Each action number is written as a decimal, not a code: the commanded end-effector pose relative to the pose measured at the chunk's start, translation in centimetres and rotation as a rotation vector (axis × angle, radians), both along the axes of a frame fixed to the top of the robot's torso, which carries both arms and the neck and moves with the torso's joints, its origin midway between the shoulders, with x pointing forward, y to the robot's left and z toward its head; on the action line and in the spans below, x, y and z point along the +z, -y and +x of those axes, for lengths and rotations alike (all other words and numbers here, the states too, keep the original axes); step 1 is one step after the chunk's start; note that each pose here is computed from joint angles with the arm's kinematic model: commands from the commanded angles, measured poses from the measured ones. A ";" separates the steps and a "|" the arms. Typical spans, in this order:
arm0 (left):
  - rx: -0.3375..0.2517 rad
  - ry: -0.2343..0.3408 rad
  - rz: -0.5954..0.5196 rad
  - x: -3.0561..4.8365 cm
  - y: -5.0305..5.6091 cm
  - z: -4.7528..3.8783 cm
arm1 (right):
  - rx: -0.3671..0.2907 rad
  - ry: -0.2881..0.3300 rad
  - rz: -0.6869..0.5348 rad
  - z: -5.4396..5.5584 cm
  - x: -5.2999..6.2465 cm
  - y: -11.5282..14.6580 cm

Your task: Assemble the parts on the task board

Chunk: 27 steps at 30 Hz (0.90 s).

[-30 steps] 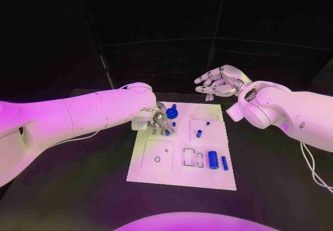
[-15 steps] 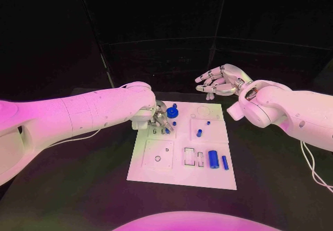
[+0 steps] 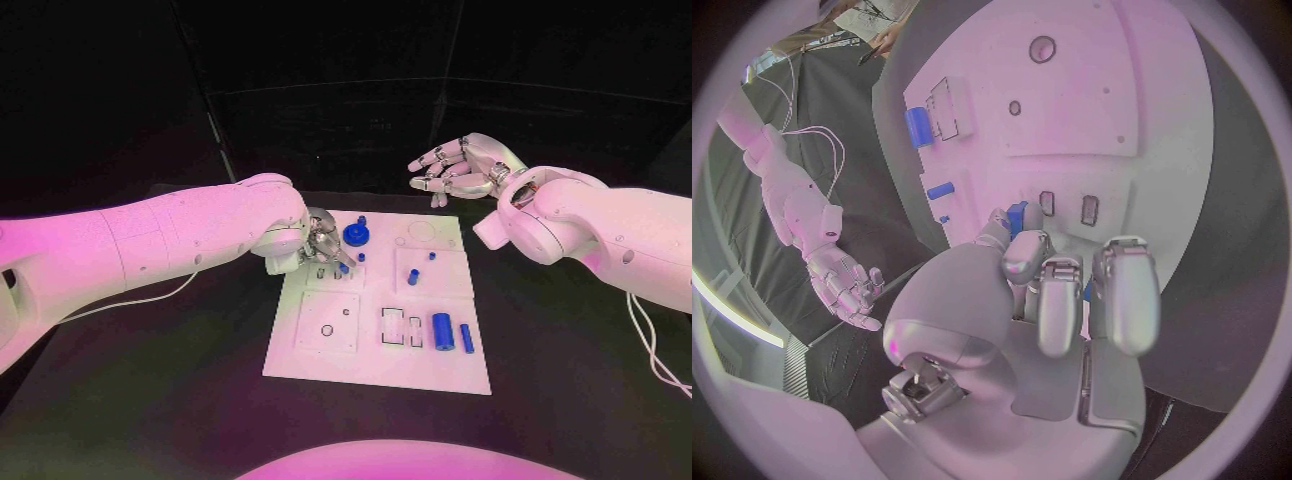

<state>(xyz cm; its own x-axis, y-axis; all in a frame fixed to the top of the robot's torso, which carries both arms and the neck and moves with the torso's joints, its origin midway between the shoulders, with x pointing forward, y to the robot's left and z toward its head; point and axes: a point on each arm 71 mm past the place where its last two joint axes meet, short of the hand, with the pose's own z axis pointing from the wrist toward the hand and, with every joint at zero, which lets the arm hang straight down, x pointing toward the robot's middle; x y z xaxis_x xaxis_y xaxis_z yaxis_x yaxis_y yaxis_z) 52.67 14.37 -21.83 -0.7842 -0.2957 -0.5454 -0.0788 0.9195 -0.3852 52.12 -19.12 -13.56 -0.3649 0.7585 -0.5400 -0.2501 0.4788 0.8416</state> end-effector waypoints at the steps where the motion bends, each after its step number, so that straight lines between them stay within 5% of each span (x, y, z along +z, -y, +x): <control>1: 0.057 0.028 -0.074 0.29 -0.1 -0.03 | -0.003 0.004 -0.001 0.0 0.1 0.1; 9: 0.096 0.087 -0.063 0.27 -1.3 -0.40 | -0.007 -0.009 -0.008 0.2 0.0 0.2; 17: 0.071 0.168 -0.002 0.27 -2.1 -0.78 | -0.005 -0.010 -0.009 0.2 0.0 0.1; 27: 0.016 0.158 0.034 -0.37 -1.8 -1.33 | -0.006 -0.005 -0.007 0.3 0.0 0.1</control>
<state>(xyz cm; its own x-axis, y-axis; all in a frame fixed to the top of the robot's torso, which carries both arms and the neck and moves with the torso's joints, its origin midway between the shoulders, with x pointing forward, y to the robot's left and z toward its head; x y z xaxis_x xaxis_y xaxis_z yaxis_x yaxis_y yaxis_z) 51.34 16.32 -22.31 -0.6869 -0.3247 -0.6502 -0.0725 0.9208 -0.3833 52.40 -19.29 -13.74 -0.3617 0.7588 -0.5417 -0.2338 0.4887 0.8406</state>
